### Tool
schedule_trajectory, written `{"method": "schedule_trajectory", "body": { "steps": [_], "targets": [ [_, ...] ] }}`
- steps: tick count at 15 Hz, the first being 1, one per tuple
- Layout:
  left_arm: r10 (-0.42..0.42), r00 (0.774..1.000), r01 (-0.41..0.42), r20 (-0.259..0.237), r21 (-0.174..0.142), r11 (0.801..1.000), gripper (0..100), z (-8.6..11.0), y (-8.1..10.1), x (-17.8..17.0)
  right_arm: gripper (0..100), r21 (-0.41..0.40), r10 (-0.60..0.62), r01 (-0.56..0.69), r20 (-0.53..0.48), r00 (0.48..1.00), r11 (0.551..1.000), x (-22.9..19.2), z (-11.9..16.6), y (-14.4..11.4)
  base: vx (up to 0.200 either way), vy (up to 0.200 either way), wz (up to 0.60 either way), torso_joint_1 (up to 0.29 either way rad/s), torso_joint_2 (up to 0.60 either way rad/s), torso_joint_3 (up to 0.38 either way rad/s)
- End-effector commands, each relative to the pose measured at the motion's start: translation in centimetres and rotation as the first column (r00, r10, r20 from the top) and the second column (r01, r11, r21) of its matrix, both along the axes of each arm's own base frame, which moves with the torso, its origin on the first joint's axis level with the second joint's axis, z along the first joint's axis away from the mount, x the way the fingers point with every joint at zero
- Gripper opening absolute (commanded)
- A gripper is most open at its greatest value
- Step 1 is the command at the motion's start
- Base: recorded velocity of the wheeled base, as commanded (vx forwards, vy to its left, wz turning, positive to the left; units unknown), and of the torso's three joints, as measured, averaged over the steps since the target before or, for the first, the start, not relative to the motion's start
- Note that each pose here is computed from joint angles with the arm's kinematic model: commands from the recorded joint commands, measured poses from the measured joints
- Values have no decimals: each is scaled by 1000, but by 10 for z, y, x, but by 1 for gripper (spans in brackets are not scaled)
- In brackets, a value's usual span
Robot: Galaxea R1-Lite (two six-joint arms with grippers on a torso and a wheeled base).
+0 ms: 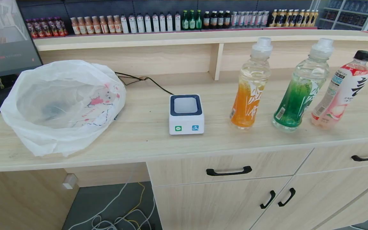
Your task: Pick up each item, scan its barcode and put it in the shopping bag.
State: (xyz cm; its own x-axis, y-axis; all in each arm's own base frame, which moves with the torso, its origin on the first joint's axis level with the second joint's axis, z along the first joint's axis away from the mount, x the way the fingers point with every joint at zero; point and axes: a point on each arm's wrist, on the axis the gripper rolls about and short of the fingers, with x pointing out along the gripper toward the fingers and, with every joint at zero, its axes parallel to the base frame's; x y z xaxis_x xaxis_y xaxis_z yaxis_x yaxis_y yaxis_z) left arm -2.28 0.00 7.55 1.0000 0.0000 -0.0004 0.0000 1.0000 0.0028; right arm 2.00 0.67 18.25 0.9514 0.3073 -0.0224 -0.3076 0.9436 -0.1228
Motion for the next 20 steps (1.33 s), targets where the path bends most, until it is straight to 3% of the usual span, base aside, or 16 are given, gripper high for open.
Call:
{"method": "schedule_trajectory", "body": {
  "steps": [1, 10, 14, 16, 20],
  "targets": [
    [-2, 1000, 2, 0, 0, 1000, 100, 0, 0, 0, 100, -9, 48, -48, -53, 997, 999, 15, 6, 4, 0, 0, 0, 0, 0, 0],
    [0, 1000, 0, 0, 0, 1000, 100, 0, 0, 0, 100, 2, 234, -235, -93, 968, 972, 88, 78, 40, 0, 0, 0, 0, 0, 0],
    [0, 1000, 0, 0, 0, 1000, 100, 0, 0, 0, 100, -22, 315, -320, -117, 942, 947, 97, 74, 59, 0, 0, 0, 0, 0, 0],
    [0, 1000, 0, 0, 0, 1000, 100, 0, 0, 0, 100, -18, 313, -315, -56, 948, 949, 116, 74, 82, 0, 0, 0, 0, 0, 0],
    [-2, 1000, 2, 0, 0, 1000, 100, 0, 0, 0, 100, 76, 210, -211, 25, 977, 974, 150, 66, 108, 0, 0, 0, 0, 0, 0]
  ]
}}
